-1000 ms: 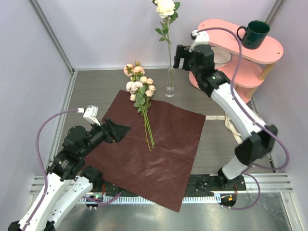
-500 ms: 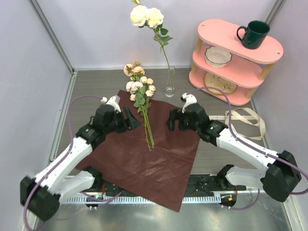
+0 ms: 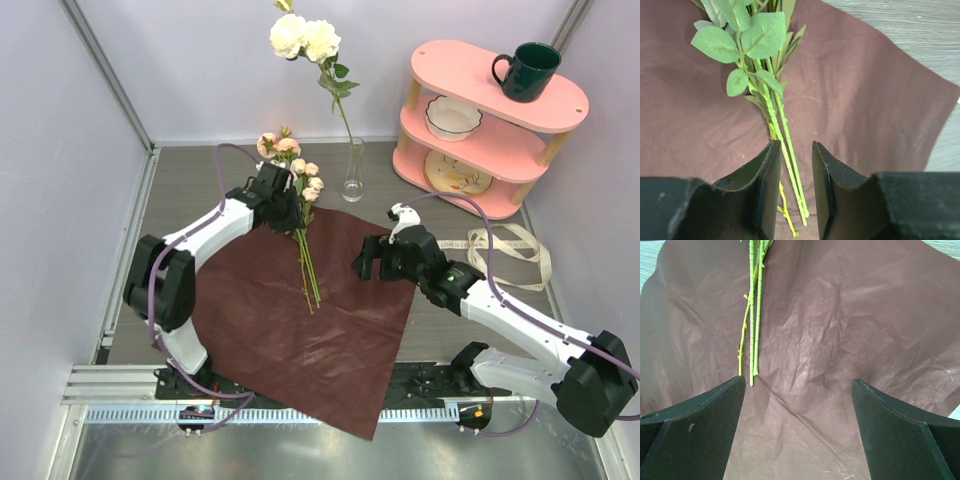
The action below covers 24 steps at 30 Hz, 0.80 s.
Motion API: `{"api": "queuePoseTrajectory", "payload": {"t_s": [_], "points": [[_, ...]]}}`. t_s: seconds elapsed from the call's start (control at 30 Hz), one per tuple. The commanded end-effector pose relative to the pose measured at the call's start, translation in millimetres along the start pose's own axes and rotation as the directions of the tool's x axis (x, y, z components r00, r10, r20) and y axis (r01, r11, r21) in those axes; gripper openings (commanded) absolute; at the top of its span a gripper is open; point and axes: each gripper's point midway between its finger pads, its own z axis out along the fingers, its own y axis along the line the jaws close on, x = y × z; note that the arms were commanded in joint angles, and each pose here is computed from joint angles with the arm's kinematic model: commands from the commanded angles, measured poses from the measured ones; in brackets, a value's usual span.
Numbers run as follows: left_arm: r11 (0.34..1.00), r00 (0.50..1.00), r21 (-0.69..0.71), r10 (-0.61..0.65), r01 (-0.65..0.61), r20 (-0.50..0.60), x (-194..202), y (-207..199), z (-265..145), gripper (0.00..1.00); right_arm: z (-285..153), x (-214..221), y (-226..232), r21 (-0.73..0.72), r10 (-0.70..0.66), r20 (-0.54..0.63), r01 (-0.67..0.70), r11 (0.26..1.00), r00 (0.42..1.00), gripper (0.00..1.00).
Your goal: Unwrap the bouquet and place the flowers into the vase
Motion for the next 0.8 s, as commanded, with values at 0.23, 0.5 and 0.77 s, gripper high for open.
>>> {"api": "queuePoseTrajectory", "payload": {"t_s": [0.23,0.5,0.77], "points": [[0.989,0.998,-0.135,0.054,-0.059,-0.04,-10.9,18.7,42.7,0.35,-13.4,-12.7,-4.7,-0.003,-0.016,0.071,0.016,1.0,0.997,0.93],[0.979,0.995,-0.187,0.072,-0.084,-0.074,1.3,27.2,60.5,0.29,-16.9,-12.3,-10.3,0.012,-0.03,0.075,0.029,0.999,0.997,0.93],[0.979,0.993,-0.18,0.083,-0.096,-0.079,10.7,26.8,71.8,0.18,-19.4,-12.7,-9.3,0.004,-0.03,0.08,0.029,1.0,0.996,0.93]]}}
